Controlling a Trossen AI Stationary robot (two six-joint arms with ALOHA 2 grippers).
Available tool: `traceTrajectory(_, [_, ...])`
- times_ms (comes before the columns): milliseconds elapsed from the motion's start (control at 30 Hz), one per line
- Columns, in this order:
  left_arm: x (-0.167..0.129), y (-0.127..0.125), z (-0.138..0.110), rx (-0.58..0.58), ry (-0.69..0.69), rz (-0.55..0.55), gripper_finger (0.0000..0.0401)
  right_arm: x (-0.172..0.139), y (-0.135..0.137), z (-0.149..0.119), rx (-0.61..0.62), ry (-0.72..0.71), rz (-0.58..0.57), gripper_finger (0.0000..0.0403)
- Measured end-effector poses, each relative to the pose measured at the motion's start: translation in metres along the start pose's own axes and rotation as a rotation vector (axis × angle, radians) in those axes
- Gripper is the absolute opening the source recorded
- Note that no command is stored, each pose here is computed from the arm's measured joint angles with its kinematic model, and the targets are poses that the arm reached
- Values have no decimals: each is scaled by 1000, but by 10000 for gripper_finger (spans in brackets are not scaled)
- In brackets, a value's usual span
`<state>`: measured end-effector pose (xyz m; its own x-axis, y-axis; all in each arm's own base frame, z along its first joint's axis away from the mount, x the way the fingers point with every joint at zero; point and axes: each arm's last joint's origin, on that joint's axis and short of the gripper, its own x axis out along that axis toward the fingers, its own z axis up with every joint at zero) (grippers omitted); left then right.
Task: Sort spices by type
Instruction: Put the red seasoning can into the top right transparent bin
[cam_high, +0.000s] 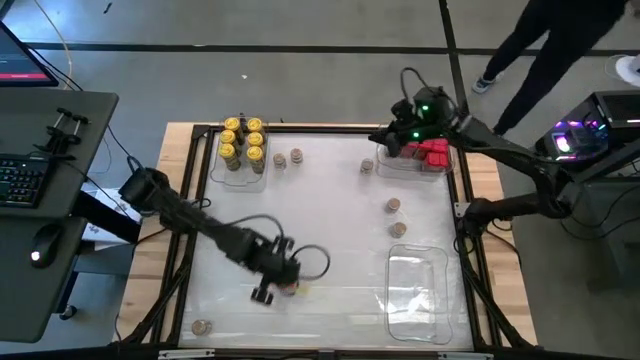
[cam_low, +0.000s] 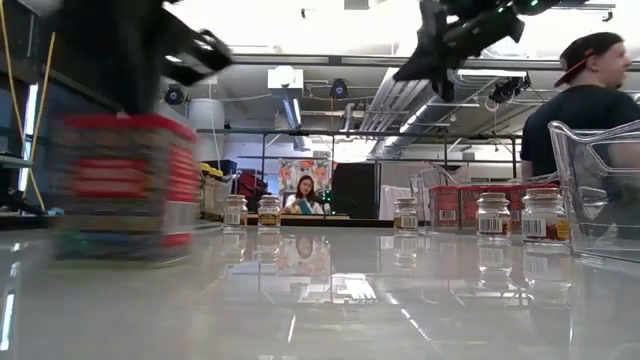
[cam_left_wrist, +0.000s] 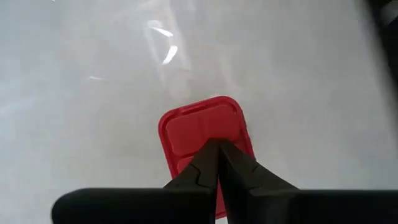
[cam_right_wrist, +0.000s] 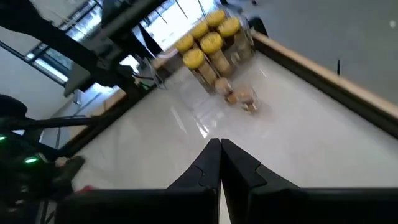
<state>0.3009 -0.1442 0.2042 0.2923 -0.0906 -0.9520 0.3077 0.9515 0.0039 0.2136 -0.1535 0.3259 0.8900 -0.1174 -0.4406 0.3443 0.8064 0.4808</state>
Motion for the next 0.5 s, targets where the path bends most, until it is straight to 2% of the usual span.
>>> traceTrajectory(167, [3,66,8,93,-47,87,0,-27,16,3,-42,-73,29,1])
traceTrajectory(367, [0,154,14,27,-236,218,0,-55,30,0,-62,-125,46,1])
traceTrajectory(500, [-7,192,18,29,-381,320,0,-67,37,-1,-42,-152,57,1])
